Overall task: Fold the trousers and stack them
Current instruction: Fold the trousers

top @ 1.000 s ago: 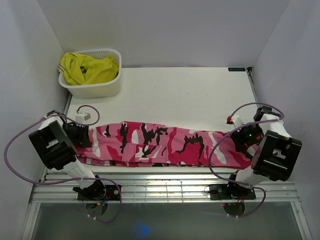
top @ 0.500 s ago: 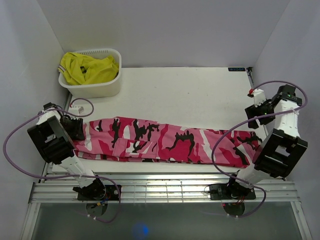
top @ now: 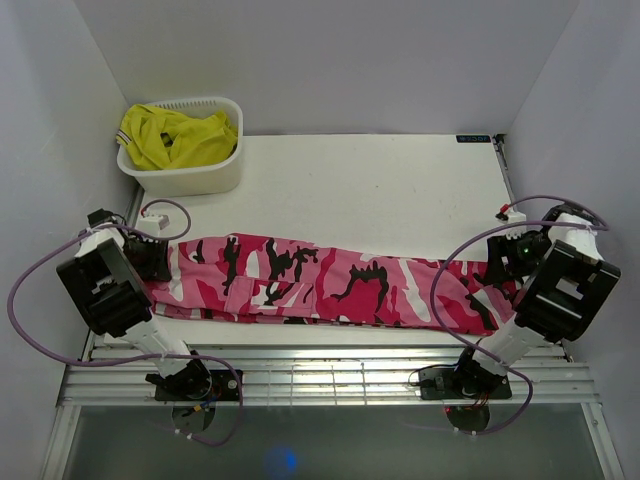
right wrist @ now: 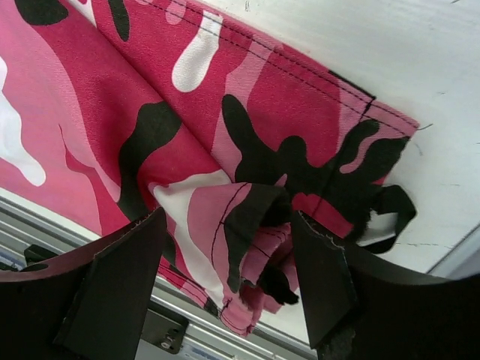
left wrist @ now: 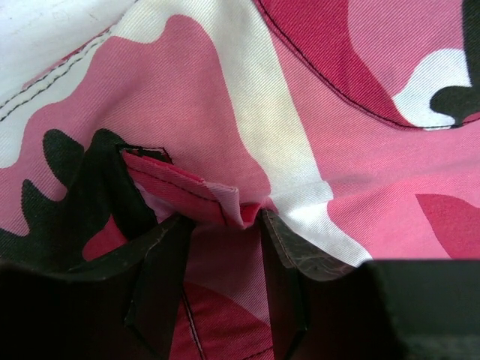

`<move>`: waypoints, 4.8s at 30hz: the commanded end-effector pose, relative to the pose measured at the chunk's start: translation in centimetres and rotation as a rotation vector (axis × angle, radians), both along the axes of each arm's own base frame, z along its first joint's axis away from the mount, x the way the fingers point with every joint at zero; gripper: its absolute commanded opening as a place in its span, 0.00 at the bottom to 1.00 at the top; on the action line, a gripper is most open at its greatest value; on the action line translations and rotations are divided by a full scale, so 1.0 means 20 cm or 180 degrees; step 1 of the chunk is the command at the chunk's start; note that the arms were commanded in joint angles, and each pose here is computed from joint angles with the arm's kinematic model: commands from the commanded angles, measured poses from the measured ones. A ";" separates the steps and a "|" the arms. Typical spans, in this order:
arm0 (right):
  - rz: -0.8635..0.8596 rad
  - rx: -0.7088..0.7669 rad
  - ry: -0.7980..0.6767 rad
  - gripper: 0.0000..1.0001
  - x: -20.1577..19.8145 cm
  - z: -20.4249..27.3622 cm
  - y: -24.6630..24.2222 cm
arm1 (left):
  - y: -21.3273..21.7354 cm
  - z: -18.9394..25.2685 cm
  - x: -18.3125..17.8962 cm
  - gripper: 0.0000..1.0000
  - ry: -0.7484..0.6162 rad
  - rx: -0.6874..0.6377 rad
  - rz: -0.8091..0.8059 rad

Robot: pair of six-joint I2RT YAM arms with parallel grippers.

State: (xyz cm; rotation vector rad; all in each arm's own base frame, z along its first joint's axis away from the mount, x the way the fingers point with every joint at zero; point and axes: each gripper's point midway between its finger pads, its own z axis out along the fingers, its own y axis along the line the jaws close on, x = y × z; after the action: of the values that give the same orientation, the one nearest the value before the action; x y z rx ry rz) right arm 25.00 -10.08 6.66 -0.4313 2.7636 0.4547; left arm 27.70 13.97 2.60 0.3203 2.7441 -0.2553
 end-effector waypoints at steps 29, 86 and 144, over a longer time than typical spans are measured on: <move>-0.0265 -0.0675 -0.0853 0.08 0.17 0.23 -0.17 | 0.03 -0.03 -0.05 0.54 0.0058 0.0123 0.0054; 0.0629 -0.0121 -0.0069 0.62 -0.09 -0.05 0.38 | 0.22 0.46 -0.20 0.82 -0.0458 -0.0385 0.1064; 0.0978 -0.1099 0.0259 0.72 0.00 -0.28 0.15 | 0.06 0.57 -0.15 0.00 -0.0632 -0.1659 0.1619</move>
State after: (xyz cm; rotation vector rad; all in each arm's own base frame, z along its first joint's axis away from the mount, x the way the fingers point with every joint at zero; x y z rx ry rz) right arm 24.32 -5.73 1.76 -0.9190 2.8757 0.1638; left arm 22.55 14.44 10.19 -0.6628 2.4648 -0.8076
